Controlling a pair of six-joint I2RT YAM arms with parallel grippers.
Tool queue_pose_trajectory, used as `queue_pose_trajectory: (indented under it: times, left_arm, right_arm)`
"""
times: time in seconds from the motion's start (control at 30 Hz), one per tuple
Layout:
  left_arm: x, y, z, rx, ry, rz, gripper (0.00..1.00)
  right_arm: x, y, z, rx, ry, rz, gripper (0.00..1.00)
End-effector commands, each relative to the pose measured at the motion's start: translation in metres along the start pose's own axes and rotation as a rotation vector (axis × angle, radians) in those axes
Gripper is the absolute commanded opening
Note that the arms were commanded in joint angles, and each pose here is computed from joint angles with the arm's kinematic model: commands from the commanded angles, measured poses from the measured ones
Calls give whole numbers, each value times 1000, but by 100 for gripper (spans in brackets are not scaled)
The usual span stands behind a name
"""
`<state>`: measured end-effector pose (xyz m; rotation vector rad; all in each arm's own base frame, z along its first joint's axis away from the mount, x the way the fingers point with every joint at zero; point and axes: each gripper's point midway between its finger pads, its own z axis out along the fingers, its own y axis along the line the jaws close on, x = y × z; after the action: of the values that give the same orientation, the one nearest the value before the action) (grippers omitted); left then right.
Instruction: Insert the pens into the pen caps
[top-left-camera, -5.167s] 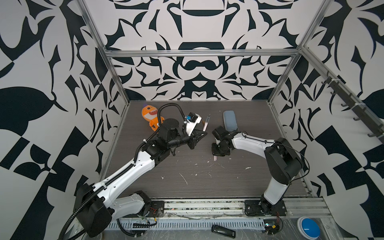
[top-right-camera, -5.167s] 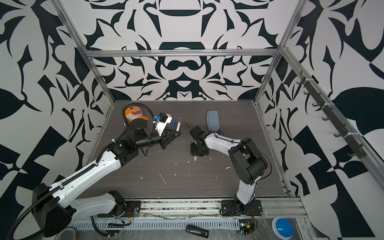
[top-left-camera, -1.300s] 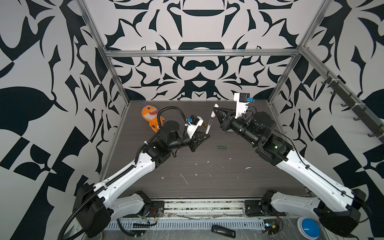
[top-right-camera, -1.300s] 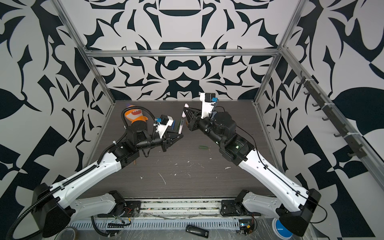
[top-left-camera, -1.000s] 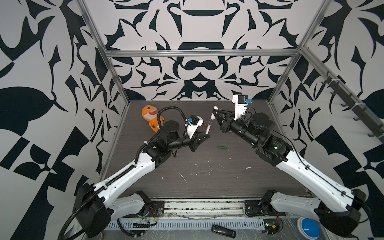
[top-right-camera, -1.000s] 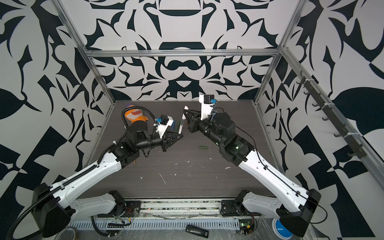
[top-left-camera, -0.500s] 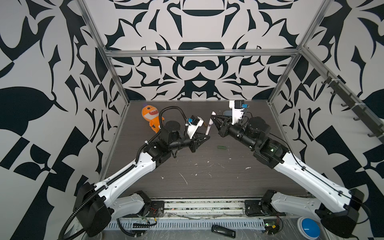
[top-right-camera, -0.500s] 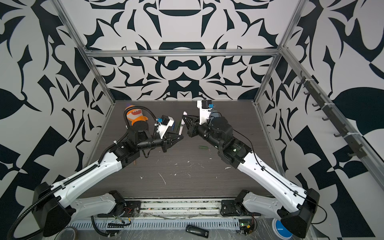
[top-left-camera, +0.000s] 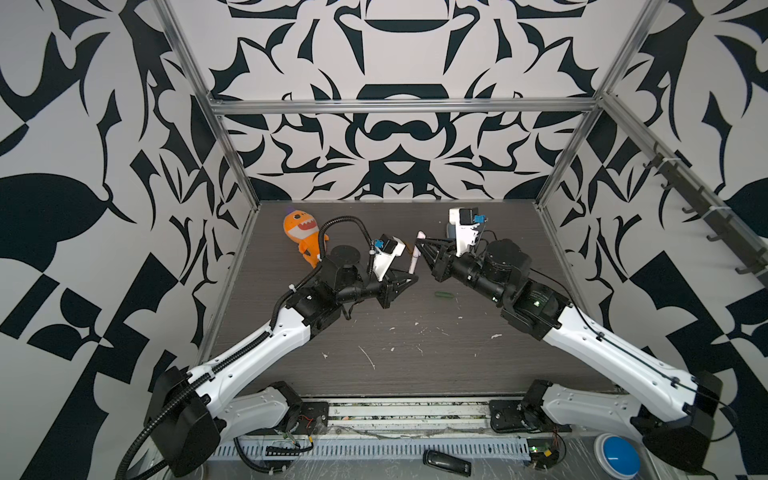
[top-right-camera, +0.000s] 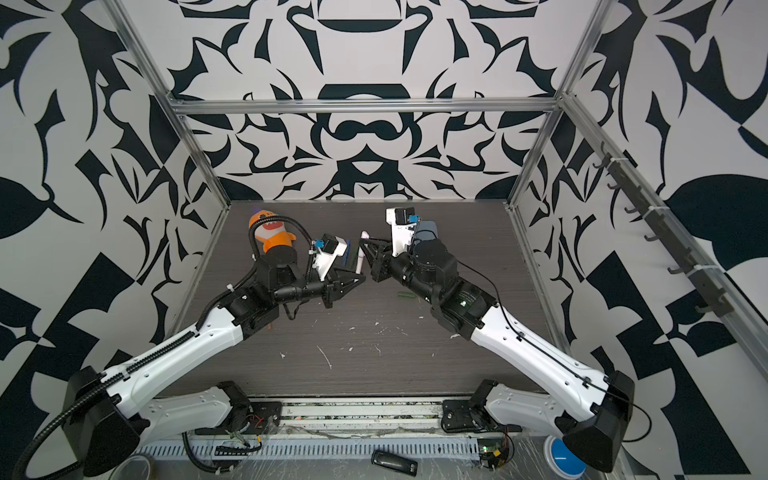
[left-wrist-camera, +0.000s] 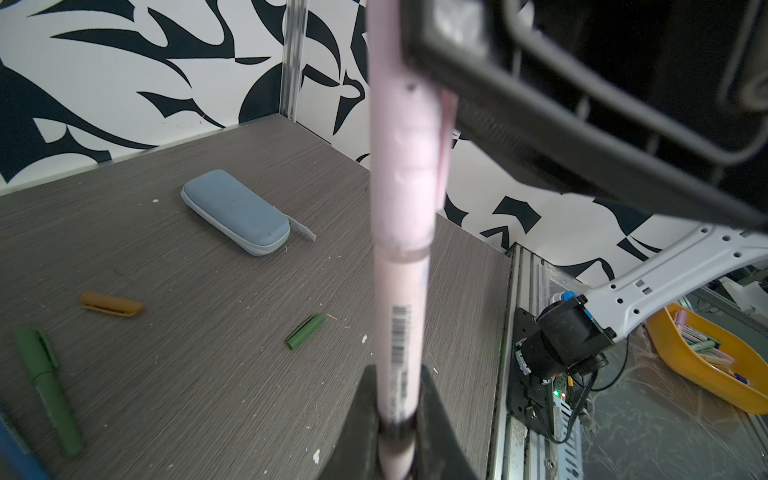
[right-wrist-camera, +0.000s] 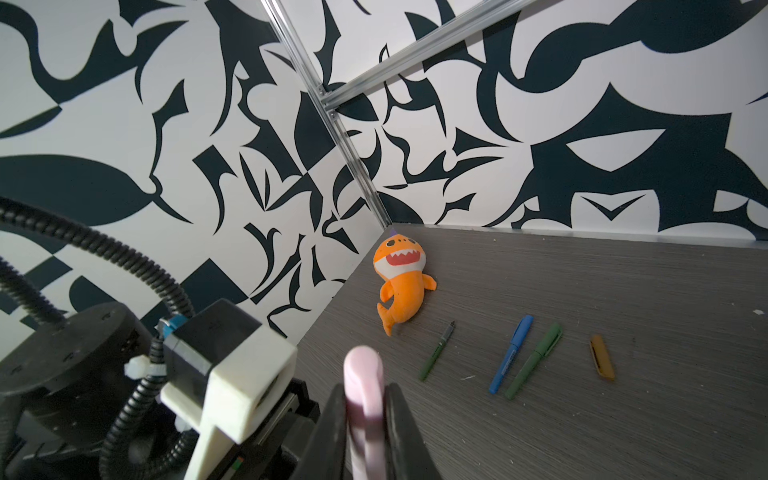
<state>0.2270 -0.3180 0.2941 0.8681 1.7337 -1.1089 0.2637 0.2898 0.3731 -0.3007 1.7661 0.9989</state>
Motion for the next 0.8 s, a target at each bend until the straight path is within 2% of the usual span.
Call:
queue_pose_trajectory:
  times: [0.0, 0.17, 0.43, 0.77]
  left_arm:
    - [-33, -8, -8, 6, -113, 61, 0]
    - [-32, -7, -7, 0, -110, 65, 0]
    - [-30, -3, -7, -21, -111, 82, 0]
    - [-28, -4, -6, -8, -112, 101, 0]
  right_arm:
    - [26, 13, -6, -45, 110, -5, 27]
    - [3, 13, -24, -1, 58, -26, 34]
    - [6, 9, -41, 44, 119, -45, 36]
    - [-50, 27, -38, 83, 54, -132, 36]
